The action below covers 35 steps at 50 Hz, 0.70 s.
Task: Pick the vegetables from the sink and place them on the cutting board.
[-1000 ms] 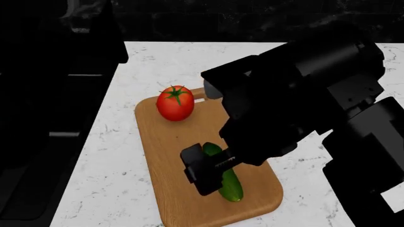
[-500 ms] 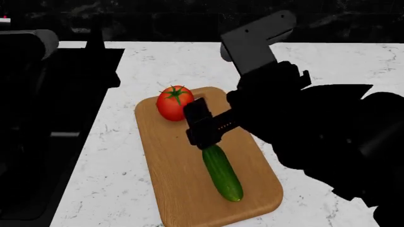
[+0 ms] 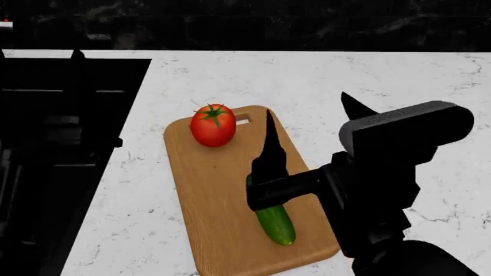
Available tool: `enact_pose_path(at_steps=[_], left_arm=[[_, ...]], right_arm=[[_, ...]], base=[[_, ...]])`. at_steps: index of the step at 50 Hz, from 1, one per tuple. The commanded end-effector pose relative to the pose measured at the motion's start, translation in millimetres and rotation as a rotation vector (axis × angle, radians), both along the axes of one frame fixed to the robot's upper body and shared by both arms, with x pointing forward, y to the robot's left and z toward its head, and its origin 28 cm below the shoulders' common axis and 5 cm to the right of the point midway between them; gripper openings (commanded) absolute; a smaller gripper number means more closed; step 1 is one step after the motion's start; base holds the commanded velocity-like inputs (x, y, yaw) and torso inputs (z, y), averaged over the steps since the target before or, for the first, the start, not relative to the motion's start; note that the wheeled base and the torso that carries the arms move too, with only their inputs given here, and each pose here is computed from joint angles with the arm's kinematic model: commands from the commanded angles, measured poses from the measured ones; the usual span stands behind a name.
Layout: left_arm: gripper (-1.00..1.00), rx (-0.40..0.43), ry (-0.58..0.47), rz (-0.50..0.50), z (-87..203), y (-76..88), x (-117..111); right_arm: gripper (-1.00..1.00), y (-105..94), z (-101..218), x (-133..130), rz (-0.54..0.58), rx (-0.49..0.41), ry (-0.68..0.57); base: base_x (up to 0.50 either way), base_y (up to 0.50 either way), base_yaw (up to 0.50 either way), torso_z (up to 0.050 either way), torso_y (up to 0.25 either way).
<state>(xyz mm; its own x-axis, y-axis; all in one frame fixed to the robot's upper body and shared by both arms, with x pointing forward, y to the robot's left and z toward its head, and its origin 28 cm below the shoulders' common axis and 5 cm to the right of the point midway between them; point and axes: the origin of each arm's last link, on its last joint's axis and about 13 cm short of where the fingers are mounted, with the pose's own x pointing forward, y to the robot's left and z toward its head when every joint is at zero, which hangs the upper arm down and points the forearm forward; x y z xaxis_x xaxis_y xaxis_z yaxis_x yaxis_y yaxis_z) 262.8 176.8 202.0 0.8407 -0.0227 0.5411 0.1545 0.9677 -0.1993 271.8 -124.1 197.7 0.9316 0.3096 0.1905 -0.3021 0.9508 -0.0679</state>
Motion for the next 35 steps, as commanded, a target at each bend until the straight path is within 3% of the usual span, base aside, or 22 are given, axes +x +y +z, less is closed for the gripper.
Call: enact_pose_path(at_steps=[1, 19, 29, 35], left_arm=[[1.0, -0.073, -0.144, -0.028, 14.8, -1.0, -37.3], [1.0, -0.129, -0.28, -0.075, 27.8, 4.7, -60.6], [1.0, -0.138, -0.302, -0.083, 29.5, 8.1, -66.0], [1.0, -0.144, -0.316, -0.078, 35.6, 6.9, -73.2]], right_arm=[[1.0, -0.2, 14.2, -42.4, -0.11, 0.076, -0.223], [1.0, -0.8, 28.4, -77.7, -0.114, 0.129, -0.484], [1.0, -2.0, 26.9, -85.0, -0.164, 0.166, -0.585], [1.0, 0.6, 28.8, -74.1, -0.178, 0.205, -0.618]], base=[[0.0, 0.0, 0.0, 0.0, 0.0], [0.0, 0.0, 0.0, 0.0, 0.0], [0.0, 0.0, 0.0, 0.0, 0.0], [0.0, 0.0, 0.0, 0.0, 0.0]])
